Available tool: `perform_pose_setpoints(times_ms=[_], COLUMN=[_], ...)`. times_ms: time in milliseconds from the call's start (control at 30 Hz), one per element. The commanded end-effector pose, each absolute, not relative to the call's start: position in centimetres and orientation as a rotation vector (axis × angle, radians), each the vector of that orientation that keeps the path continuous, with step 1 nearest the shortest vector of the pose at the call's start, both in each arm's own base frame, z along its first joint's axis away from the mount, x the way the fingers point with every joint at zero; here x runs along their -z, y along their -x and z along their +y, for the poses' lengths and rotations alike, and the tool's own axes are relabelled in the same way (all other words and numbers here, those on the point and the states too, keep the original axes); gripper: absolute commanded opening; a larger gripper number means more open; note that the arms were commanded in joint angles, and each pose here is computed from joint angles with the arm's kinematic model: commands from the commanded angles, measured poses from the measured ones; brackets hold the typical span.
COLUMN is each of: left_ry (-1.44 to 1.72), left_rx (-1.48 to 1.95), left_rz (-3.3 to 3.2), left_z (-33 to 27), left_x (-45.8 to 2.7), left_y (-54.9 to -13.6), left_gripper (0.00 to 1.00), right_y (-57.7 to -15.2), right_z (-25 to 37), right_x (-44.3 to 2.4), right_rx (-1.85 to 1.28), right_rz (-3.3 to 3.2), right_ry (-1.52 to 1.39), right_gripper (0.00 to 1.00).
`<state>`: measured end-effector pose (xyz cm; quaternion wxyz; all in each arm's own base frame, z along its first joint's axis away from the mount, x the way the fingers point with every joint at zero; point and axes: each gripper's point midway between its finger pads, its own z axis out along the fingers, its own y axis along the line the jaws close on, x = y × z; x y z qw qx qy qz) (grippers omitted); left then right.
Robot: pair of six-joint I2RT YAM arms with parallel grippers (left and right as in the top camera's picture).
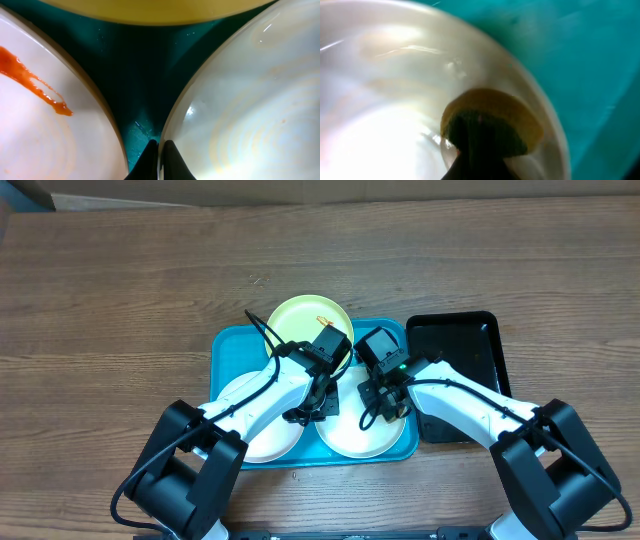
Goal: Clean dirty plates on tray and stack at the side
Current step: 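Move the sponge onto the right white plate and scrub it, then return the sponge to the black tray and rinse it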
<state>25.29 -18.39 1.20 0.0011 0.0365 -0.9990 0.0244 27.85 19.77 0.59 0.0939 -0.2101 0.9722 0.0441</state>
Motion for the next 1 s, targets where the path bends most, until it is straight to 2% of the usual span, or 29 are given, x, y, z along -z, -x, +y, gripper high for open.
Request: perform_pose_setpoints(times_ms=[0, 200, 367, 567, 700, 833, 967], left_ry=[-0.111, -0.111, -0.111, -0.112, -0.112, -0.112, -0.111], left_rx=[-0.066, -0.066, -0.066, -0.067, -0.068, -0.071, -0.081], left_rz=[-3.151, -3.152, -3.152, -3.151, -3.151, -3.150, -3.151], left_z=[-18.3, -18.3, -18.3, -18.3, -18.3, -18.4, -18.5], left_x=[-1.3, -1.3, -1.3, -1.3, -1.3, -1.3, -1.3], left_y=[-25.9, -25.9, -25.9, -25.9, -25.9, -25.9, -25.9], left_gripper=[0.04, 0.04, 0.05, 0.06, 0.06, 0.06, 0.09], right_y=[-24.5, -23.7, -25.7, -28.8, -30.1, -30.7, -31.2], right_z=[21.9, 23.6, 24.2, 21.3, 17.4, 12.3, 6.1], right_x=[0.7, -1.6, -5.4, -9.6, -10.7, -10.0, -8.1], right_rx=[-0.359, -0.544, -0.675, -0.680, -0.603, -0.440, -0.067], right_rz=[2.998, 2.991, 2.958, 2.945, 2.968, 3.057, 3.111], right_ry=[0.730, 0.875, 0.851, 0.716, 0.564, 0.357, -0.084], right_gripper=[0.04, 0.04, 0.04, 0.04, 0.04, 0.04, 0.04])
